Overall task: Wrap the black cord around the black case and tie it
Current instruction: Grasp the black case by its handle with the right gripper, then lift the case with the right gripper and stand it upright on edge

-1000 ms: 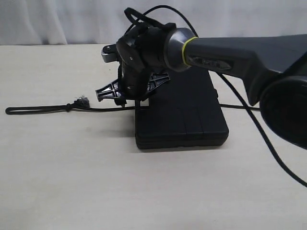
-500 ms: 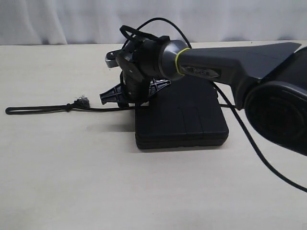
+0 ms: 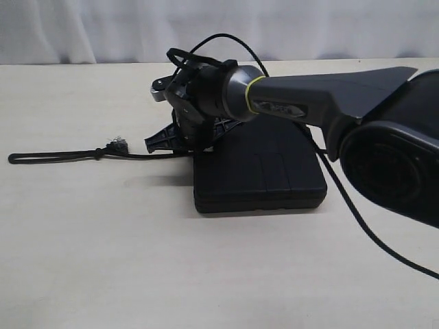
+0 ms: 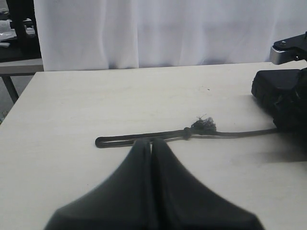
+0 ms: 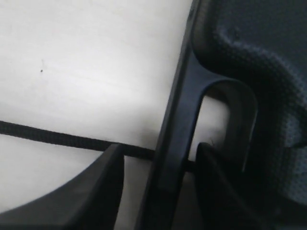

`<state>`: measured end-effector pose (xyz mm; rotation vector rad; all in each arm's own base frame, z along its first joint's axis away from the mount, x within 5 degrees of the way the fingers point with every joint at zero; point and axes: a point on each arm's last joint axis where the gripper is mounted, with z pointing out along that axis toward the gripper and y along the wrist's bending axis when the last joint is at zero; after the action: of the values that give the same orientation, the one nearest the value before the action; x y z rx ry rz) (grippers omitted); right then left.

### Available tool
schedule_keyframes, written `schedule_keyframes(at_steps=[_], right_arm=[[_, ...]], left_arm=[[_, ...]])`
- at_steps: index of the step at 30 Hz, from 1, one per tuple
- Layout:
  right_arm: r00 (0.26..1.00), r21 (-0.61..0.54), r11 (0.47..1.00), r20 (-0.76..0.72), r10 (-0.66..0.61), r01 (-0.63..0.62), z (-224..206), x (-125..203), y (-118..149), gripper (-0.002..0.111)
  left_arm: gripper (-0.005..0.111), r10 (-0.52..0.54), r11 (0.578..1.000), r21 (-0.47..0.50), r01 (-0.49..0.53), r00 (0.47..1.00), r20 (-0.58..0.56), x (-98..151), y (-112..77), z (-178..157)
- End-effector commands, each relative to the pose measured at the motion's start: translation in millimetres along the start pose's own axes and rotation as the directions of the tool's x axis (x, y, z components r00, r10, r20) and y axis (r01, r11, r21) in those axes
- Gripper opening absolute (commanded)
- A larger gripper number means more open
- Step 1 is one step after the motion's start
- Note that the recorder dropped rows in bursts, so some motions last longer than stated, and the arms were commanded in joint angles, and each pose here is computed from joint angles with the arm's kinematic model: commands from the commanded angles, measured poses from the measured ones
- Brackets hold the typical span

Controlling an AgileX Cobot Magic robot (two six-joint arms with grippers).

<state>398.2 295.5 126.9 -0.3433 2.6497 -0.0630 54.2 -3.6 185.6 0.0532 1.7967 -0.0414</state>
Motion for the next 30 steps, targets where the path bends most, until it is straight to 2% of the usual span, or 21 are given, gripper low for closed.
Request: schedule_keyframes(at_steps=[1,8,12,19,23,30], right_arm=[[1.0,0.035,0.999,-0.008,-0.013,0.013,2,0,-5,0.037],[1.0,0.031,0.999,0.006,-0.013,0.013,-2,-5,-5,0.019],[1.0,0.045,0.999,0.0,-0.011,0.011,-7,-9,-5,0.005],[0.999,0.07,0.997,-0.015,-0.028,0.029,-26,-13,-11,0.004],[1.0,0.068,0.997,0.01,-0.026,0.025,-60,-22,-18,0.004],[0.999,-0.042,0.999,0.033,0.02,-0.019,-124,-37,-42,0.004]], left_arm=[[0.0,-0.009,1.0,0.0,0.009,1.0,0.005,0,0.0,0],[0.0,-0.011,1.0,0.001,0.011,1.0,0.005,0,-0.1,0],[0.0,-0.011,1.0,0.001,0.011,1.0,0.005,0,-0.1,0],[0.0,-0.011,1.0,0.001,0.011,1.0,0.005,0,-0.1,0],[0.0,-0.011,1.0,0.001,0.011,1.0,0.005,0,-0.1,0],[0.0,-0.011,1.0,0.001,0.011,1.0,0.005,0,-0.1,0]])
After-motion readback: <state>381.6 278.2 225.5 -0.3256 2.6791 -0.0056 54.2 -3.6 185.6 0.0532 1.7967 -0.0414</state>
